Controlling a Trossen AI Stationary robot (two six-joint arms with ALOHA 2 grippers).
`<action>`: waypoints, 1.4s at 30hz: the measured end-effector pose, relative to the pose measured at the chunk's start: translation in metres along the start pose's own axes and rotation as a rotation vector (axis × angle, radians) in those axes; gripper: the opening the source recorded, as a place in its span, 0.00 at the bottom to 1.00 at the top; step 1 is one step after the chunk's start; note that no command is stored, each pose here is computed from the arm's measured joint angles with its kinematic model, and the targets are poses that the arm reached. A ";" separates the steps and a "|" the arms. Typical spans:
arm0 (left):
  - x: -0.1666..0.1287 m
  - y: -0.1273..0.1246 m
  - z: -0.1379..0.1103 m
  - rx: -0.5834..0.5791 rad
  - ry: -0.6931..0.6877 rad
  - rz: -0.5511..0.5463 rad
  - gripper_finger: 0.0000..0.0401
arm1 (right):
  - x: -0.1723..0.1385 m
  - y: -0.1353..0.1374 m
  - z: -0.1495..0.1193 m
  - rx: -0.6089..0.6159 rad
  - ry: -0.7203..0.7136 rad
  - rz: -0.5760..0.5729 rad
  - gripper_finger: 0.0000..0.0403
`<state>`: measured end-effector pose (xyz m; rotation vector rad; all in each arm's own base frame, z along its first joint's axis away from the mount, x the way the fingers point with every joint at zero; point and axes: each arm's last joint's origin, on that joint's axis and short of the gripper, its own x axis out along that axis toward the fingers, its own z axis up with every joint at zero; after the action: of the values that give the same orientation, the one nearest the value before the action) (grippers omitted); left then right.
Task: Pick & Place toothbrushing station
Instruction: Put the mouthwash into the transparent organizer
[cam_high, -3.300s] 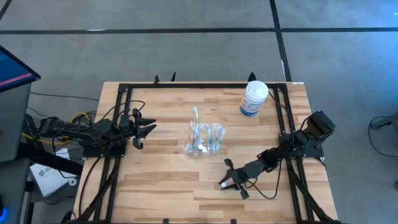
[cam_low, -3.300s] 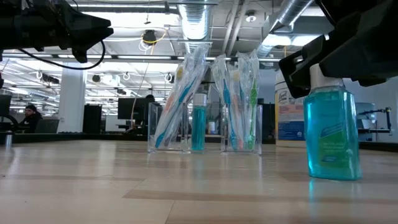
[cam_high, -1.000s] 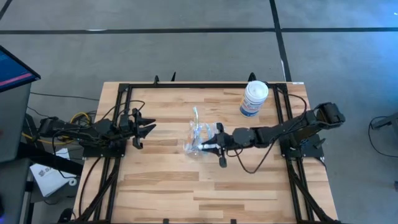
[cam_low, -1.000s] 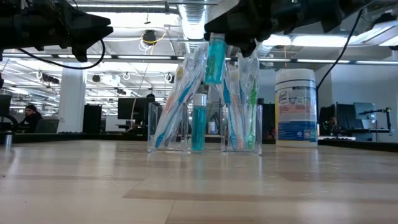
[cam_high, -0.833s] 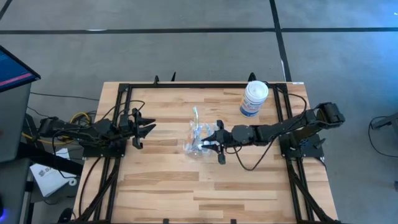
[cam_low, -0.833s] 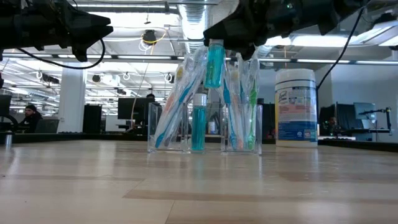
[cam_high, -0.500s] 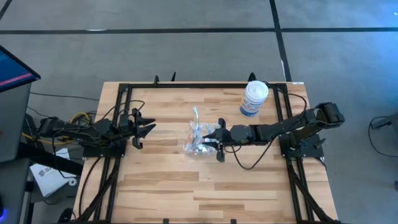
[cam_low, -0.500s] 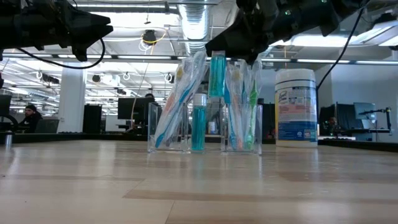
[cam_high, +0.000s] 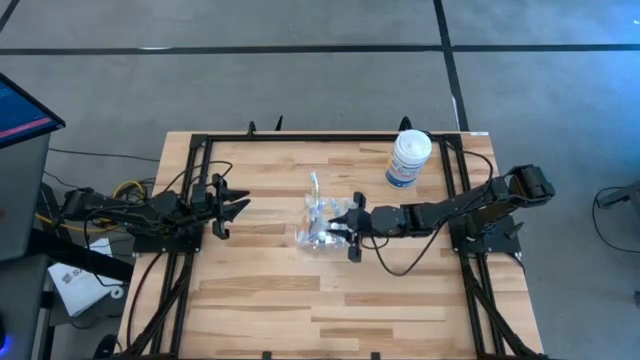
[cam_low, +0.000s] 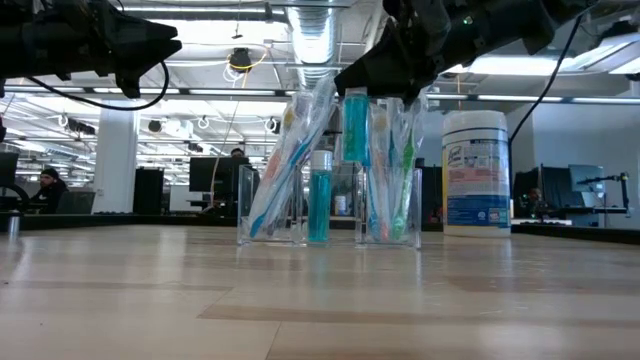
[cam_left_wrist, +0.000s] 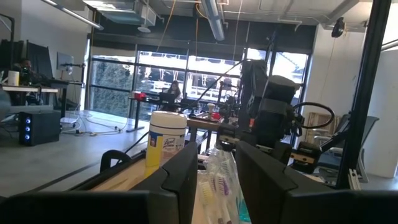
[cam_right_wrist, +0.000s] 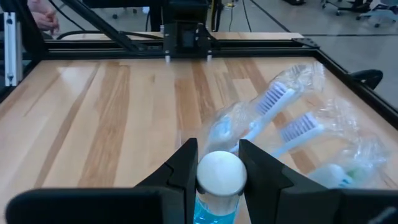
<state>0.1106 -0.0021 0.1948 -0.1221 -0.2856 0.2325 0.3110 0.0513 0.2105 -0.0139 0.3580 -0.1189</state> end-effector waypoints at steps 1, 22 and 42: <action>0.000 0.000 0.000 0.000 0.000 0.000 0.26 | 0.000 0.000 0.000 -0.005 0.000 -0.002 0.21; 0.000 0.000 0.000 0.000 0.000 0.000 0.26 | 0.005 0.001 -0.006 -0.002 -0.017 -0.026 0.21; 0.000 0.000 0.000 0.001 0.002 0.001 0.26 | 0.024 0.005 -0.026 0.002 0.018 -0.023 0.21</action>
<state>0.1109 -0.0021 0.1946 -0.1213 -0.2839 0.2330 0.3247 0.0539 0.1774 -0.0146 0.3758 -0.1424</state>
